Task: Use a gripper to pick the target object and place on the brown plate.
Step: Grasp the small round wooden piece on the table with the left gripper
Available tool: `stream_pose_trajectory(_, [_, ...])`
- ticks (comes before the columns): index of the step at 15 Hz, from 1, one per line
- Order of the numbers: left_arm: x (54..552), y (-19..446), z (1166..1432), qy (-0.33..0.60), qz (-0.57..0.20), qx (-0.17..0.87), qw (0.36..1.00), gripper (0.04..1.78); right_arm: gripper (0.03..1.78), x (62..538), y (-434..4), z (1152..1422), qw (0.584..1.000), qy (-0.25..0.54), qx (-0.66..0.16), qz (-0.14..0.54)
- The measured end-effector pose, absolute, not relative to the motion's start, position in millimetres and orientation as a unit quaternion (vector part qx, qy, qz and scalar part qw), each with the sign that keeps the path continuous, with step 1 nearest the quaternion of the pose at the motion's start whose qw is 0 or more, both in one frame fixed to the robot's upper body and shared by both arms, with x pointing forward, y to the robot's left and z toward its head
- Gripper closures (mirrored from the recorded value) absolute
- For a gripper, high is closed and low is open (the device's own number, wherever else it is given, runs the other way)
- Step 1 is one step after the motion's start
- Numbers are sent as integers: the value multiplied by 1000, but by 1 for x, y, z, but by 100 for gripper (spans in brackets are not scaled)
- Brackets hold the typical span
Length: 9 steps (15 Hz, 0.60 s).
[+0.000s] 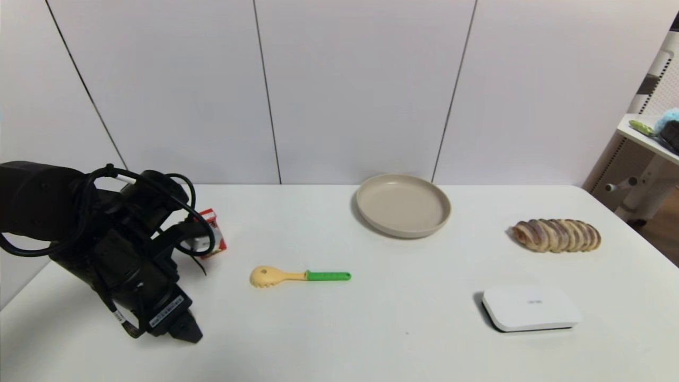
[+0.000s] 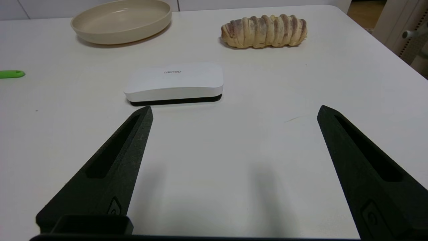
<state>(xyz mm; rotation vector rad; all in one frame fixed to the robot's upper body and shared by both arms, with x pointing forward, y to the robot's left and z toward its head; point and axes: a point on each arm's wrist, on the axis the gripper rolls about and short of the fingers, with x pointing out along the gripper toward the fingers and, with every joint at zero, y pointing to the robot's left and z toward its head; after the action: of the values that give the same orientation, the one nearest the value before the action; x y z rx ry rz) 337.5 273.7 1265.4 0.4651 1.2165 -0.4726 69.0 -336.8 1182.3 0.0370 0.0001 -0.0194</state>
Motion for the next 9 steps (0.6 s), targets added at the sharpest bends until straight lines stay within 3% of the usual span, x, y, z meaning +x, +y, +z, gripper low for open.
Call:
stream_pose_trajectory(5, [338, 273, 1263, 566, -215, 210, 768, 13, 11, 69, -337, 1182, 1000, 0, 18, -9])
stream_pose_trajectory(9, [339, 273, 1261, 567, -219, 207, 766, 73, 11, 69, -337, 1182, 1000, 0, 18, -9])
